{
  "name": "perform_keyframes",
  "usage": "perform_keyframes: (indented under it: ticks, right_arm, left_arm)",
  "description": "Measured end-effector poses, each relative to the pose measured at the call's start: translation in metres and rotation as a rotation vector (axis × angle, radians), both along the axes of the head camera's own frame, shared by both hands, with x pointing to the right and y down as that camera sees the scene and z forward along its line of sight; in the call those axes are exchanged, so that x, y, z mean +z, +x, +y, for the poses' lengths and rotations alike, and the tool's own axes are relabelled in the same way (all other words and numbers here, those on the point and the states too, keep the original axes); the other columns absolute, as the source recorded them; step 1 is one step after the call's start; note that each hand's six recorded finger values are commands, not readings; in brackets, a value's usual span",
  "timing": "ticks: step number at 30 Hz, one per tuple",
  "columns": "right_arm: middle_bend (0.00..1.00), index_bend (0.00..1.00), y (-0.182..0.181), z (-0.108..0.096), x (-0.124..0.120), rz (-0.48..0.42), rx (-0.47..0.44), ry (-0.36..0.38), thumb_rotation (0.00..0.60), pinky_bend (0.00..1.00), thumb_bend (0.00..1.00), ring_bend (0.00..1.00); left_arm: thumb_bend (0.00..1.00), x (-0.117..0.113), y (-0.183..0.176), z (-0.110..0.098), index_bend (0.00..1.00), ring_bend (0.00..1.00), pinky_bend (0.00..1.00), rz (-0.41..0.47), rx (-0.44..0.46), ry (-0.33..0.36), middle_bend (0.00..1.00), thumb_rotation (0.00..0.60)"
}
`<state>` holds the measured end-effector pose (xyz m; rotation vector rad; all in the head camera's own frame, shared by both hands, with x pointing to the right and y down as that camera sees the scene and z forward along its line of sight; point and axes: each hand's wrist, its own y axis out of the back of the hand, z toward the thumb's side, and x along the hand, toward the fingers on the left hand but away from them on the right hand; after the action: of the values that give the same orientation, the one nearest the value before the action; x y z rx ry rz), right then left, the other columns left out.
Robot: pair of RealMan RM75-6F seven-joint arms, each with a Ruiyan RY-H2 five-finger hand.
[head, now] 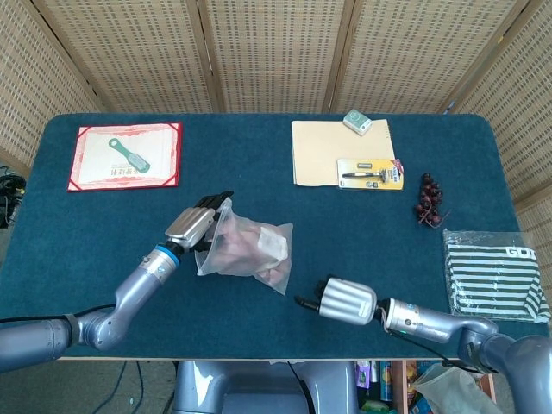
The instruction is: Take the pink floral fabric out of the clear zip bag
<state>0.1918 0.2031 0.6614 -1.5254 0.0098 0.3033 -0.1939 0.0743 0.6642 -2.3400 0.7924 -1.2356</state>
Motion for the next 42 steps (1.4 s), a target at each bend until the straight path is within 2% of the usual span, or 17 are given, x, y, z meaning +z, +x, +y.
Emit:
perform_keyframes:
  ticks: [4, 11, 20, 31, 42]
  right_arm:
    - [0.78, 0.22, -0.02, 0.009, 0.004, -0.014, -0.085, 0.038, 0.6, 1.0, 0.48, 0.76]
    - [0.8, 0.24, -0.05, 0.003, 0.015, 0.021, -0.116, 0.096, 0.6, 1.0, 0.48, 0.77]
    - [0.79, 0.24, -0.068, -0.008, 0.037, 0.108, -0.069, 0.116, 0.6, 1.0, 0.46, 0.77]
    - [0.79, 0.24, -0.082, -0.007, 0.051, 0.107, -0.025, 0.088, 0.6, 1.0, 0.42, 0.77]
    - [0.79, 0.24, -0.085, -0.008, 0.069, 0.133, -0.039, 0.125, 0.6, 1.0, 0.37, 0.77]
  left_arm:
    - [0.77, -0.002, 0.001, -0.001, 0.69, 0.0, 0.0, -0.002, 0.0, 0.003, 0.0, 0.6]
    - [0.77, -0.007, 0.001, -0.002, 0.69, 0.0, 0.0, -0.007, 0.0, 0.006, 0.0, 0.6]
    - [0.77, -0.009, 0.002, -0.002, 0.69, 0.0, 0.0, -0.008, 0.0, 0.006, 0.0, 0.6]
    - [0.77, -0.006, 0.002, -0.001, 0.69, 0.0, 0.0, -0.002, -0.006, -0.004, 0.0, 0.6]
    - [0.77, -0.006, 0.0, 0.001, 0.69, 0.0, 0.0, 0.016, 0.0, -0.022, 0.0, 0.6]
